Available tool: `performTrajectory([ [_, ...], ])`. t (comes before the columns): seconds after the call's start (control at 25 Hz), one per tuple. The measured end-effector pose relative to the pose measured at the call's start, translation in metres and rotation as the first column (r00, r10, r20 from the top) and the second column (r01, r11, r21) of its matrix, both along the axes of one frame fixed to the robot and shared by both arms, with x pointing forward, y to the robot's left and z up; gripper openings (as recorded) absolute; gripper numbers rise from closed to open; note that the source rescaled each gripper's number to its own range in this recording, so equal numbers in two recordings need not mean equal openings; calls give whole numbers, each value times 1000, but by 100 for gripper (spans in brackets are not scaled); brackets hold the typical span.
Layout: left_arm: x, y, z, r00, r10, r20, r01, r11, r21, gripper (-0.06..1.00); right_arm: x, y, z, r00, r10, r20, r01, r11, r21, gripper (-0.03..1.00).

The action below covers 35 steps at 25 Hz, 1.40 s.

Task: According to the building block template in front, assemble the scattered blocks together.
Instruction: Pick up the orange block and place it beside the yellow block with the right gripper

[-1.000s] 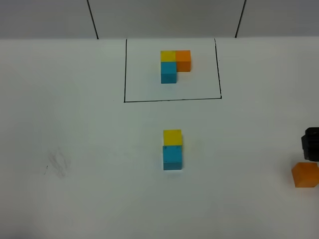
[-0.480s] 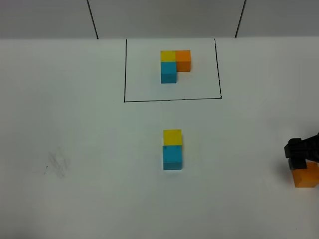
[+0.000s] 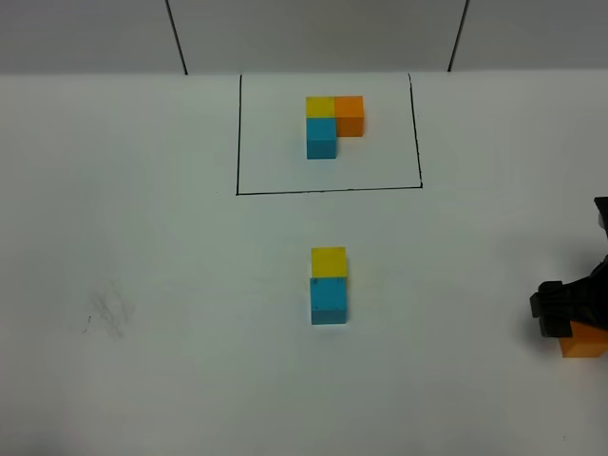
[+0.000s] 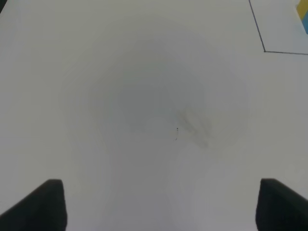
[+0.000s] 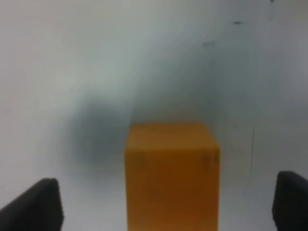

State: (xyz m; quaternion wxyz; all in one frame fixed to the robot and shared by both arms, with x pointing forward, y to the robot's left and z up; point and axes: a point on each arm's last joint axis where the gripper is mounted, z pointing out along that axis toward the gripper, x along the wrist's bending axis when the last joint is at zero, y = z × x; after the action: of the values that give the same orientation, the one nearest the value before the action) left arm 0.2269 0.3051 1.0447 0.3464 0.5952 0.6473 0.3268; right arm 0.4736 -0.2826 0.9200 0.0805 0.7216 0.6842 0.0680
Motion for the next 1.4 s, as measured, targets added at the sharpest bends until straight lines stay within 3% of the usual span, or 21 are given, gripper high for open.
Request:
performTrajectory([
  [0.2,0,0,0,1000,0,0,0,1000,0,68,5,1,-17,1000,2,-29,-2,1000,0,79],
  [0.28,0,0,0,1000,0,0,0,1000,0,68,6,1,-21,999,3,-38,-3,1000,0,74],
  [0.36,0,0,0,1000,0,0,0,1000,0,68,6,1,-25,999,3,-46,-3,1000,0,58],
  [0.44,0,0,0,1000,0,0,0,1000,0,68,7,1,-26,999,3,-45,-3,1000,1,28],
  [0.48,0,0,0,1000,0,0,0,1000,0,68,7,1,-26,999,2,-44,-2,1000,1,24],
  [0.64,0,0,0,1000,0,0,0,1000,0,68,9,3,-19,998,50,-35,-51,999,-7,24],
  [0.76,0,0,0,1000,0,0,0,1000,0,68,20,15,-1,971,238,-27,-239,970,-34,24],
  [0.84,0,0,0,1000,0,0,0,1000,0,68,29,27,11,910,413,-22,-414,909,-57,24],
  [0.96,0,0,0,1000,0,0,0,1000,0,68,48,46,25,756,655,-15,-653,751,-102,24],
  [1.04,0,0,0,1000,0,0,0,1000,0,68,59,57,27,656,754,-35,-752,649,-116,24],
  [1.24,0,0,0,1000,0,0,0,1000,0,68,83,88,15,408,907,-109,-912,397,-109,24],
  [1.4,0,0,0,1000,0,0,0,1000,0,68,98,122,10,271,955,-118,-959,258,-117,24],
])
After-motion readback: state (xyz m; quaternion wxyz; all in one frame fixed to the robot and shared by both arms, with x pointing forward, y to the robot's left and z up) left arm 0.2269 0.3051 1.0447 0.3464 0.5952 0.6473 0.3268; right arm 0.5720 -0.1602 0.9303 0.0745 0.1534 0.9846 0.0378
